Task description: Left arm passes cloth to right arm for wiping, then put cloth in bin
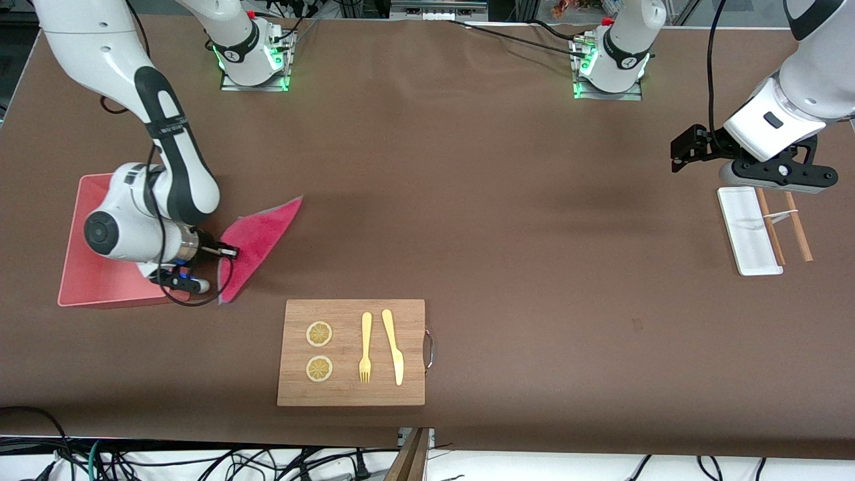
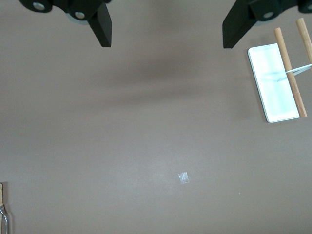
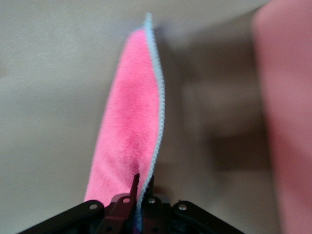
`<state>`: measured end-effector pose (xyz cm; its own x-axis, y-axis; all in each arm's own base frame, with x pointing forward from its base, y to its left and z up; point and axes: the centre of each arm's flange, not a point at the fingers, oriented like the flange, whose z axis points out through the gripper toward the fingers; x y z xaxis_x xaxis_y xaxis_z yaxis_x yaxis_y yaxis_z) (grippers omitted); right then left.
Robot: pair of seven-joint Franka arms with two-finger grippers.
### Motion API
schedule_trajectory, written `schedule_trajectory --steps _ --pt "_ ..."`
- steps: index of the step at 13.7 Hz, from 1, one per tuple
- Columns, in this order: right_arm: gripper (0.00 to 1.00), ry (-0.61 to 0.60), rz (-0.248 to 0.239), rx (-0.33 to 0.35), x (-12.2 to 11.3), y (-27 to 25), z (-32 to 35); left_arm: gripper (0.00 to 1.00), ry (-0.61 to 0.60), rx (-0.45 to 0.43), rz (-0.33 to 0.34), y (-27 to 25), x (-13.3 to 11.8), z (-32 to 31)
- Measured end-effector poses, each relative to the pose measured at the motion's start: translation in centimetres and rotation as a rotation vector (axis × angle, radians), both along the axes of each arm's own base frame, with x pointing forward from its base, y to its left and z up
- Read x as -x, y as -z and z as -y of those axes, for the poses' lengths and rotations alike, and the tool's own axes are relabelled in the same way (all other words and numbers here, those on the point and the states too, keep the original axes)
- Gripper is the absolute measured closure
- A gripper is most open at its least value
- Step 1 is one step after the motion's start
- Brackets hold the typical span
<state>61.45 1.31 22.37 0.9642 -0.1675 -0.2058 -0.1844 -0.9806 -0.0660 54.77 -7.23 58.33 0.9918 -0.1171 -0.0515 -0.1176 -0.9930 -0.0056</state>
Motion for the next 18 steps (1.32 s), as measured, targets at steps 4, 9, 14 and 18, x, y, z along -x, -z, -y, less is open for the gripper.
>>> schedule_trajectory --steps 4,9,14,18 --pt "0.98 -0.094 -0.003 0.055 0.6 -6.9 2.7 0.00 0.004 0.000 0.000 0.0 0.0 0.2" --pt "0.98 -0.217 0.019 0.097 2.2 -17.9 7.0 0.00 0.005 0.000 -0.001 0.0 0.1 0.3" --pt "0.98 -0.301 0.024 0.102 4.2 -20.7 14.2 0.00 0.005 0.000 -0.001 -0.1 0.1 0.3" --pt "0.98 -0.319 -0.002 0.121 4.0 -17.5 15.0 0.00 0.005 0.000 -0.001 -0.1 0.1 0.3"
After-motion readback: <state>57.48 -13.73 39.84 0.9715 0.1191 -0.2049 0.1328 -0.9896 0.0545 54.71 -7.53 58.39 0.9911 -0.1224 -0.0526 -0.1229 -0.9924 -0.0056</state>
